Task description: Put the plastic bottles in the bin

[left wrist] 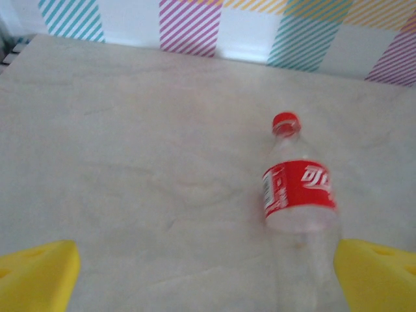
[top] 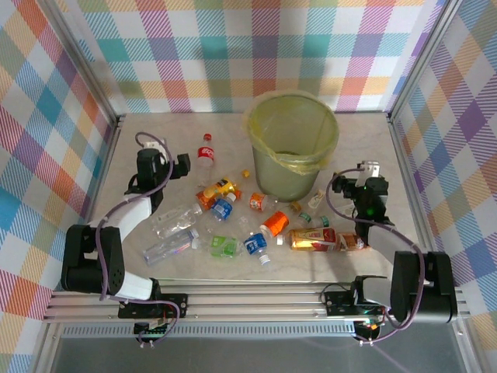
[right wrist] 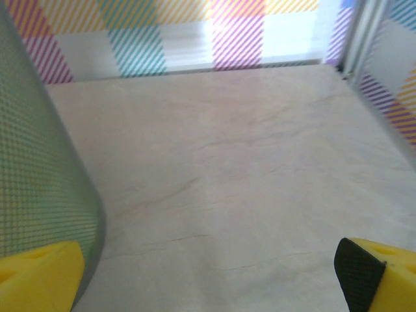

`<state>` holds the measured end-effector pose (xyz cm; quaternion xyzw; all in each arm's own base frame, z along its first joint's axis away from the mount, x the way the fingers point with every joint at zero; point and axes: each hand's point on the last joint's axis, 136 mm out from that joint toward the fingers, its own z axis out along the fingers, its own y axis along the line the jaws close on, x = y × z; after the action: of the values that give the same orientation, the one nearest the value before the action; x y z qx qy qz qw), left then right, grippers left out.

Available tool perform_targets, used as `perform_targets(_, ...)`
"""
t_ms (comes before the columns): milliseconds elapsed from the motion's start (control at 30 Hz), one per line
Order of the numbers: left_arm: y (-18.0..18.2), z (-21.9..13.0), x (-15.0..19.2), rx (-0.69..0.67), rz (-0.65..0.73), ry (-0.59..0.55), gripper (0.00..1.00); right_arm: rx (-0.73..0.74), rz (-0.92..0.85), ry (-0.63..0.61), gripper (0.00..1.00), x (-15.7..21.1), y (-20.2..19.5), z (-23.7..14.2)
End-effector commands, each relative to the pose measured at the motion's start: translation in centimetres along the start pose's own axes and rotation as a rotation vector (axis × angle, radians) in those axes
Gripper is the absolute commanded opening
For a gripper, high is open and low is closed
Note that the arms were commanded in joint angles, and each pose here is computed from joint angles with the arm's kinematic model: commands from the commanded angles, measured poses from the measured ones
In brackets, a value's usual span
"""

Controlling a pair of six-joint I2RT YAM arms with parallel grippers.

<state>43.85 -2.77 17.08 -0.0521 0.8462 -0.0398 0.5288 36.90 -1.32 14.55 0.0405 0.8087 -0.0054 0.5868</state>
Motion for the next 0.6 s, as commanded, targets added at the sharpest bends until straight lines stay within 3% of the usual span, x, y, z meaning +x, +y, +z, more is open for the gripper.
perform_targets(0,-2.2,1.1,1.5,0.031,-0.022,0.124,1.0,0.124,0.013,0.023,1.0,0.8,-2.3,-0.9)
perform_targets(367,-5.7,7.5,5.7,0.017,-0.001,0.397,1.0,0.298,0.127,0.009,1.0,0.5,-5.7,-2.4)
perform_targets(567,-6.7,9.9,7.1,0.017,0.013,0.46,1.0,0.326,0.152,-0.008,1.0,0.3,-6.4,-2.8)
